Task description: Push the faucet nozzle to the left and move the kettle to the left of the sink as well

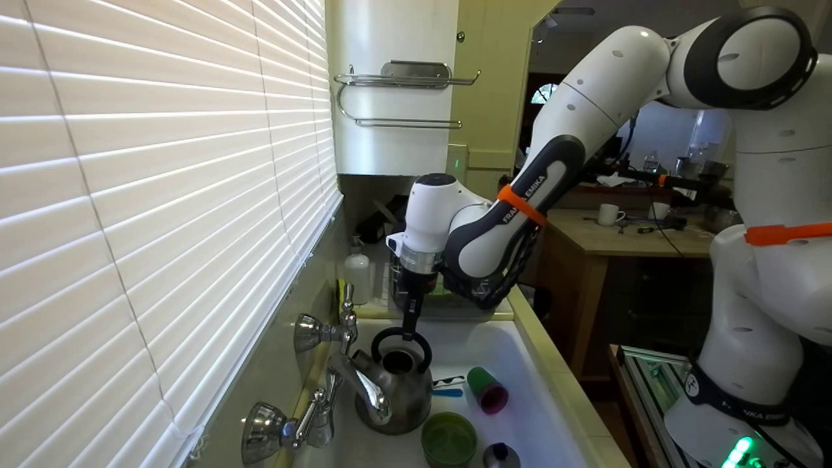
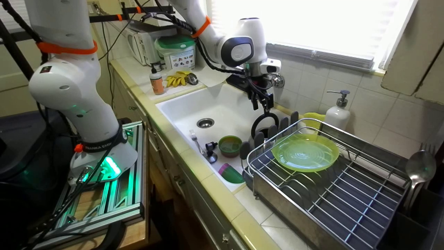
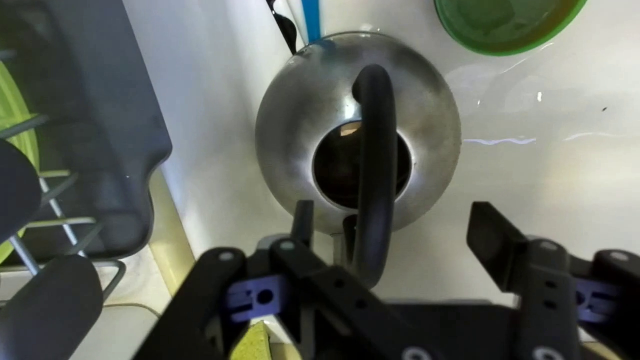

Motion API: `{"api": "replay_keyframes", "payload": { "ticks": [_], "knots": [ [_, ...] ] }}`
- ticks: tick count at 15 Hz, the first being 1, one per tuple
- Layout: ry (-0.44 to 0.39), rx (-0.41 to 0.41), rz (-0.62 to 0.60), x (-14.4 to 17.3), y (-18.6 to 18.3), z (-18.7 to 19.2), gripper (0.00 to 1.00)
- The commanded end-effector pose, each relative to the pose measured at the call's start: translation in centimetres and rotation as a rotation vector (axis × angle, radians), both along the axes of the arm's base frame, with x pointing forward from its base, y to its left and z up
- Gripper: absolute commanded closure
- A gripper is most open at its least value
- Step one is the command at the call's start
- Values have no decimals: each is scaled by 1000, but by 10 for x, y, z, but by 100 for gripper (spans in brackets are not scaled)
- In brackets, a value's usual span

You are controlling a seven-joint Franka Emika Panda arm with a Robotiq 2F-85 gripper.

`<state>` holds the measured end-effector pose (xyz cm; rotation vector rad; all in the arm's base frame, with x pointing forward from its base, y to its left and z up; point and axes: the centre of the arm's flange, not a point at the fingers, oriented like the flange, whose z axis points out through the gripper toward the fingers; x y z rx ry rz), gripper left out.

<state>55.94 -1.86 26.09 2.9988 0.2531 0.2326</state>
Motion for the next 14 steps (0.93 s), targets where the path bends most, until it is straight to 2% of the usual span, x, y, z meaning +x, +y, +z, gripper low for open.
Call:
{"api": "replay_keyframes", "payload": {
  "ticks": [1, 4, 6, 7, 8, 11, 12, 13, 14],
  "knots": [
    [-36, 25, 9, 9, -6, -16, 45],
    [-41, 26, 19, 10, -6, -22, 61],
    [-43, 23, 24, 11, -6, -25, 60],
    [-45, 22, 26, 11, -6, -26, 63],
    [-45, 21, 28, 11, -7, -27, 61],
    [-54, 21, 30, 12, -8, -30, 72],
    [-56, 21, 32, 12, -9, -30, 79],
    [-59, 20, 31, 12, -9, -30, 82],
    [-64, 21, 34, 11, -10, -31, 96]
  ]
}}
